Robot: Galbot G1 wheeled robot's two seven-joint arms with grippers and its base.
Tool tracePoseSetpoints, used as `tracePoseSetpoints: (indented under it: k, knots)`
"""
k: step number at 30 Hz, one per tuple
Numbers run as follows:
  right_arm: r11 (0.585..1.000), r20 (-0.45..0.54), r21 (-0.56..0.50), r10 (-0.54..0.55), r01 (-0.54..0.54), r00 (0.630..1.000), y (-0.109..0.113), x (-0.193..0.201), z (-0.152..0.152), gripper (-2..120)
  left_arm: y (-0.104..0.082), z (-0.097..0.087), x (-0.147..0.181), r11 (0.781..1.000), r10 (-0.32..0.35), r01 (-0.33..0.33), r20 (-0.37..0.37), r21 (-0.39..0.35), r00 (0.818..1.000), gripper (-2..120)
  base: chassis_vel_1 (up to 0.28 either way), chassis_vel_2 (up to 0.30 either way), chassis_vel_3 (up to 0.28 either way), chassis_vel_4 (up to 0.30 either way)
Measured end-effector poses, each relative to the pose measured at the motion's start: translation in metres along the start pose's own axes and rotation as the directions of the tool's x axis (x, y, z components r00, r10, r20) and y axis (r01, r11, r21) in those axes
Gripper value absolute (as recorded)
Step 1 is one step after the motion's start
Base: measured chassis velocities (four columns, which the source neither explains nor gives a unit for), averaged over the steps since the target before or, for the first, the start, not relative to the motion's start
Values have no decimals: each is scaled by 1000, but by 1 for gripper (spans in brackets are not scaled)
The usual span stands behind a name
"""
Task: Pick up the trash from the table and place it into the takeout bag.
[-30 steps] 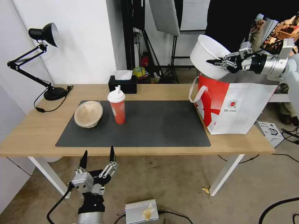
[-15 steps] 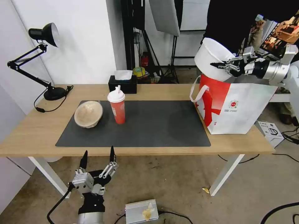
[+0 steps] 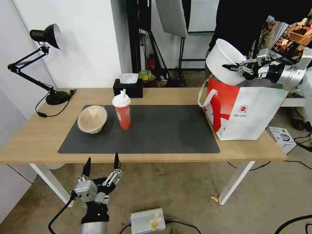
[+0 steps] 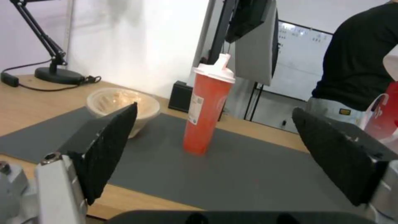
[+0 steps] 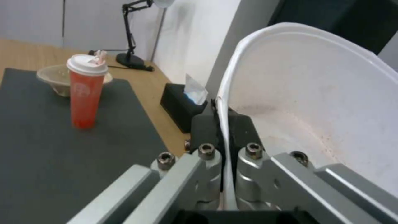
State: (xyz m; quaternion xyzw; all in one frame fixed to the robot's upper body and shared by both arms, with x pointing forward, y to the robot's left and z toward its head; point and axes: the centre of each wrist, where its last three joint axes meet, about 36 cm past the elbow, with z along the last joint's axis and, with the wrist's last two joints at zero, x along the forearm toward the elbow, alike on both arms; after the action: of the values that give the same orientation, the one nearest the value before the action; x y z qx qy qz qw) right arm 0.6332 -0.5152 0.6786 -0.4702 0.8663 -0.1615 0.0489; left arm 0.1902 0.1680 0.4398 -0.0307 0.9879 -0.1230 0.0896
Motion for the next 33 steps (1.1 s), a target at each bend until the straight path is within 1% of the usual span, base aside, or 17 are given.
tracePoseSetpoints:
  k: [10, 20, 33]
  knots:
    - [999, 7, -27, 23, -23, 1000, 5, 7, 15, 0, 0, 1, -1, 1000, 0, 0, 0, 0, 1000, 100, 0, 0, 0, 0]
    - [998, 8, -52, 21, -21, 1000, 19, 5, 32, 0, 0, 0, 0, 1000, -1, 1, -1, -1, 1000, 100, 0, 0, 0, 0]
    - [996, 4, -84, 35, -34, 999, 31, 10, 48, 0, -2, 0, 0, 1000, -5, 5, 2, 3, 1000, 100, 0, 0, 0, 0]
